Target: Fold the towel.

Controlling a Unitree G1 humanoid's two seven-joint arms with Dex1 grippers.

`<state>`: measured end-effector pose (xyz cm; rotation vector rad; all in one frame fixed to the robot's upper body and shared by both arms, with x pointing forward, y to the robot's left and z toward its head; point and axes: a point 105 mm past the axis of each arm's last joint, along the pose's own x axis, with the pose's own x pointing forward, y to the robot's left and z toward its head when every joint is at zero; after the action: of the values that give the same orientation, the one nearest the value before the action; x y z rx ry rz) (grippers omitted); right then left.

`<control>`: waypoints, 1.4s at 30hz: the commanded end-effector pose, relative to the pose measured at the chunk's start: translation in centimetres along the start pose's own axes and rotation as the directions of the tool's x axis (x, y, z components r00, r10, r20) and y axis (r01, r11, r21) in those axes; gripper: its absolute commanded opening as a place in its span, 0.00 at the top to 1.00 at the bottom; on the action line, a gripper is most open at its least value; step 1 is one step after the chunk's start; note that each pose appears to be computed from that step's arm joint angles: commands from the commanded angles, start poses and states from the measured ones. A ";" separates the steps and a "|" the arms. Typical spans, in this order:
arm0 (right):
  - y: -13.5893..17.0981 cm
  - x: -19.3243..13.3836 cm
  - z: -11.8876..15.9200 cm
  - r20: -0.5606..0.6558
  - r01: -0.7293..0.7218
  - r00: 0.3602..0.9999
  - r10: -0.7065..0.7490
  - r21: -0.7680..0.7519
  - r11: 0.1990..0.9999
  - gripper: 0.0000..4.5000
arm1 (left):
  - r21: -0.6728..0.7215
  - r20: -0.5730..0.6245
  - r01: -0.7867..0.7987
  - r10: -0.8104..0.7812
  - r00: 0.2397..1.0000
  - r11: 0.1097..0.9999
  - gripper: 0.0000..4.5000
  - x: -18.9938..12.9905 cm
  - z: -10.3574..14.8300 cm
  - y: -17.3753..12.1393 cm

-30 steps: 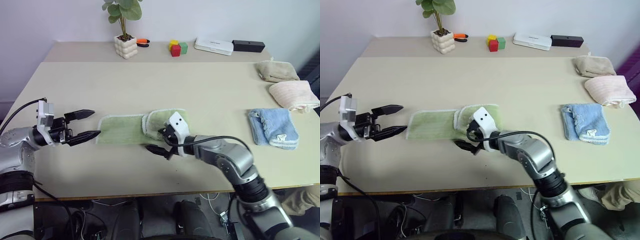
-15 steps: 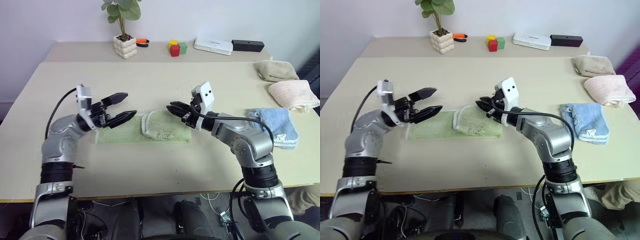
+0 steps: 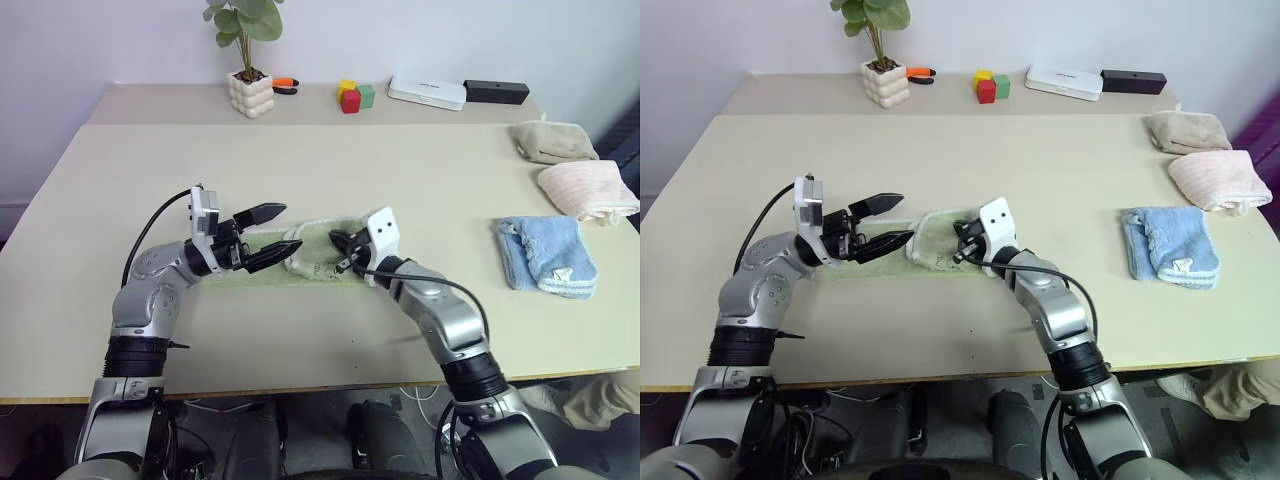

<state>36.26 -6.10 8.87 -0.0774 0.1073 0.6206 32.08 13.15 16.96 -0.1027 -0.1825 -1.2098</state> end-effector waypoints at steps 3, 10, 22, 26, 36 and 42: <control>-0.6 0.2 -0.4 0.045 -0.014 0.999 0.014 0.004 1.000 0.94 | 0.005 0.005 -0.003 0.003 1.000 1.000 0.00 -0.9 0.3 -0.9; 1.4 -0.1 1.0 0.109 -0.134 0.985 0.135 -0.016 0.991 0.27 | -0.004 -0.005 -0.040 0.040 0.999 0.999 0.00 -1.8 -0.1 -0.9; 2.7 -1.2 5.2 0.208 -0.257 0.943 0.259 -0.036 0.966 0.03 | -0.039 -0.014 -0.052 0.052 0.999 0.998 0.00 -2.3 -0.1 -0.9; 1.7 -3.0 8.6 0.258 -0.281 0.915 0.311 -0.145 0.949 0.03 | -0.216 -0.002 -0.167 0.170 0.985 0.962 0.00 -3.2 1.1 -0.9; 1.1 -7.2 8.3 0.164 -0.439 0.856 0.491 -0.273 0.856 0.03 | -0.532 0.013 -0.458 0.548 0.836 0.712 0.00 -7.8 2.1 -1.4; 1.9 -6.5 8.1 0.179 -0.445 0.847 0.500 -0.276 0.852 0.03 | -0.691 -0.061 -0.513 0.666 0.743 0.509 0.00 -10.0 -0.3 -3.3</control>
<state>30.90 -8.16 16.46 -0.1849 -0.1304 1.1175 26.34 21.41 13.32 -0.8797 0.1548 -0.4671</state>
